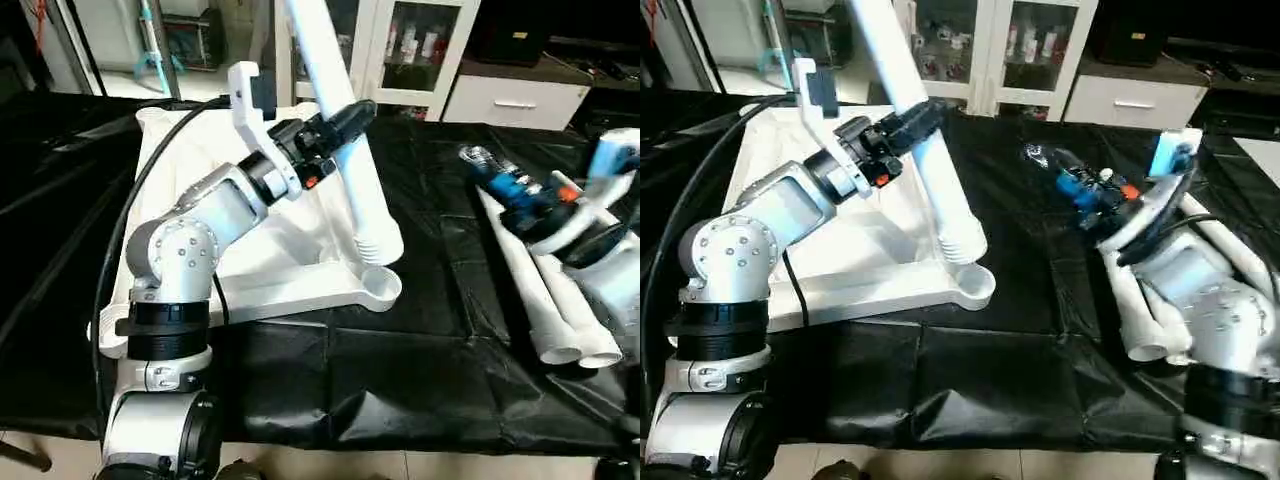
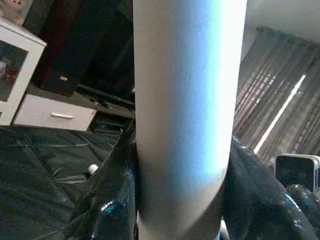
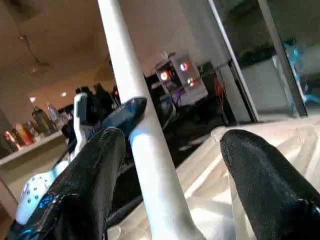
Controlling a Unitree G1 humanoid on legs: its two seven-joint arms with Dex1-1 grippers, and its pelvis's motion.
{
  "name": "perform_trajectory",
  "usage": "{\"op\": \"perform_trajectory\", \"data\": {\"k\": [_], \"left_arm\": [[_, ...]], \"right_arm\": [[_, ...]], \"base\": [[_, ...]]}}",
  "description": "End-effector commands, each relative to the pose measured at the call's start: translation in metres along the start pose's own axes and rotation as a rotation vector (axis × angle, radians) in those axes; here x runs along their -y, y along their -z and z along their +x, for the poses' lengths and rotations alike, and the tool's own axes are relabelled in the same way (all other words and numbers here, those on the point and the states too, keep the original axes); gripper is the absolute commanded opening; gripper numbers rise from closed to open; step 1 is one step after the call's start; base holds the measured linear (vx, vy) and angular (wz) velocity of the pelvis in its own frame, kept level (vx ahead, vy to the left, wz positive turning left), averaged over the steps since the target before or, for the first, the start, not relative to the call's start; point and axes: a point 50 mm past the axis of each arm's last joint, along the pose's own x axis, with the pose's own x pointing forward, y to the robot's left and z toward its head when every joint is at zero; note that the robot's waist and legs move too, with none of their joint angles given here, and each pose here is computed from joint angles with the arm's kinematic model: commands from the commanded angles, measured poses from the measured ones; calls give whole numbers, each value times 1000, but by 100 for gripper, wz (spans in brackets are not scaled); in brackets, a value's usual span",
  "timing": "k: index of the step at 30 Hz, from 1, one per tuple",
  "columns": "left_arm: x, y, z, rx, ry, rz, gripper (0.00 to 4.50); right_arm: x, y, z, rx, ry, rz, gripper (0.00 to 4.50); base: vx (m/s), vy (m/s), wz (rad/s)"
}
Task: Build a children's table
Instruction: Pick table leg
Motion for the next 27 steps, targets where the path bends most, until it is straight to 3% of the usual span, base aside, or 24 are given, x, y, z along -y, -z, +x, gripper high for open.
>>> {"op": "perform_trajectory", "data": {"k": [1, 5, 8, 11, 15, 17, 22, 27], "left_arm": [[8, -5, 3, 3, 34, 20, 186], [11, -3, 3, -10, 62, 23, 186], [20, 0, 0, -39, 168, 61, 186], [25, 2, -2, -68, 226, 72, 185], [35, 5, -5, -140, 361, 97, 185], [37, 5, -5, -148, 381, 101, 185], [46, 7, -5, -205, 500, 124, 185], [49, 9, -4, -233, 540, 122, 185]], "right_arm": [[-4, -3, 3, -22, -18, -13, 340], [-7, 3, 8, -97, -24, -44, 340], [-12, 13, 14, -179, -61, -69, 340], [-13, 14, 15, -211, -93, -73, 340], [-19, 12, 13, -333, -195, -128, 340], [-19, 12, 13, -346, -205, -133, 340], [-22, 19, 12, -492, -276, -181, 340], [-25, 22, 15, -523, -334, -167, 340]], "base": [[0, 0, 0], [0, 0, 0], [0, 0, 0], [0, 0, 0], [0, 0, 0], [0, 0, 0], [0, 0, 0], [0, 0, 0]]}}
